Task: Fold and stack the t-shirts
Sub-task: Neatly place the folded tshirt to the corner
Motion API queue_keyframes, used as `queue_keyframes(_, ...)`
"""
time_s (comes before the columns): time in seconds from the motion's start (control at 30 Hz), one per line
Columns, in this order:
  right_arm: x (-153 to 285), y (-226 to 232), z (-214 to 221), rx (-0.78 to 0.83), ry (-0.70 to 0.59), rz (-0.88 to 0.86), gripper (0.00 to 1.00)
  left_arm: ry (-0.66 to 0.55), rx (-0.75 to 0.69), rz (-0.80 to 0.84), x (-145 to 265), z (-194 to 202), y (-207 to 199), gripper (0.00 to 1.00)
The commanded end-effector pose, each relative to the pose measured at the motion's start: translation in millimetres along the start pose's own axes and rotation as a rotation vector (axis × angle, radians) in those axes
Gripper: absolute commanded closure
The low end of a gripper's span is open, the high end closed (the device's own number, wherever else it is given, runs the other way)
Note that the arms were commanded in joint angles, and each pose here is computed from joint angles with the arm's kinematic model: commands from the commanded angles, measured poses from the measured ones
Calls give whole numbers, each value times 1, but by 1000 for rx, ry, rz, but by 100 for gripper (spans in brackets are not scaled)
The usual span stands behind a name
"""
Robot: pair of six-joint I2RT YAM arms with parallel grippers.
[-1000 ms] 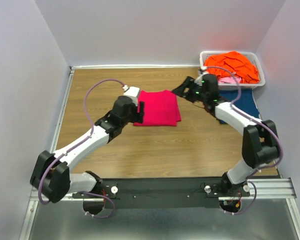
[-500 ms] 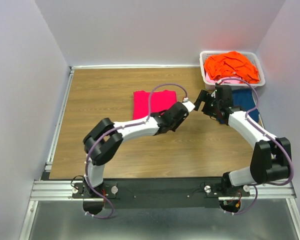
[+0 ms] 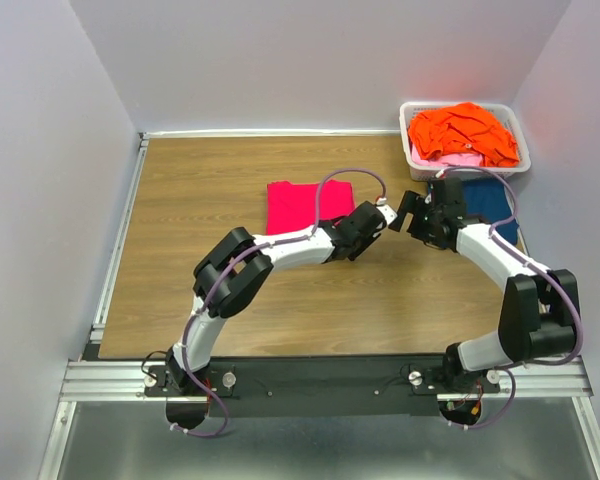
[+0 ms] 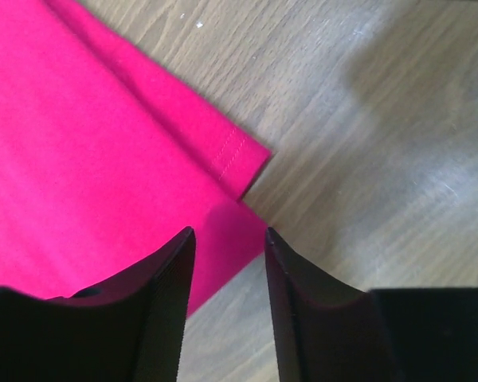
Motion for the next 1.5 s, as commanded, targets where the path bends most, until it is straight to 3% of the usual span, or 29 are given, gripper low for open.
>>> queue_keyframes(0.0,-4,0,7,12,30,-1,0,54,-61,58,-15,12,-14,51)
queue_keyframes(0.13,-5,-2,8,9,32,0,0,86,-57,84,-20,25,-20,51)
queue_keyframes(0.3,-7,2,9,1,47,-21,0,105,-51,82,-24,34,-21,62)
queue_keyframes(0.43,-12,7,9,-17,74,-56,0,89,-44,76,-20,32,-20,83)
queue_keyframes(0.5,-14,10,9,-36,79,-80,0,51,-32,72,-12,23,-16,99)
queue_keyframes(0.7,-27,22,12,-89,117,-177,7,-39,24,89,12,8,-9,100)
queue_keyframes(0.87,-39,36,8,-126,153,-287,21,-81,69,97,26,6,-5,100)
queue_keyframes(1.13,-68,61,13,-201,279,-478,18,-122,109,117,37,-4,-1,100)
queue_keyframes(1.47,-105,113,53,-135,406,-520,19,-170,142,140,46,-18,0,100)
Point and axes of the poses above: each gripper's point midway between its finger pads, its own x axis back along the fingers, its own y axis along the line the jaws close on, z = x × y, the point moved 7 cm from there along x, back along the fingers, and after that the axes turned 1 degree about -x, right-handed, at the moved point
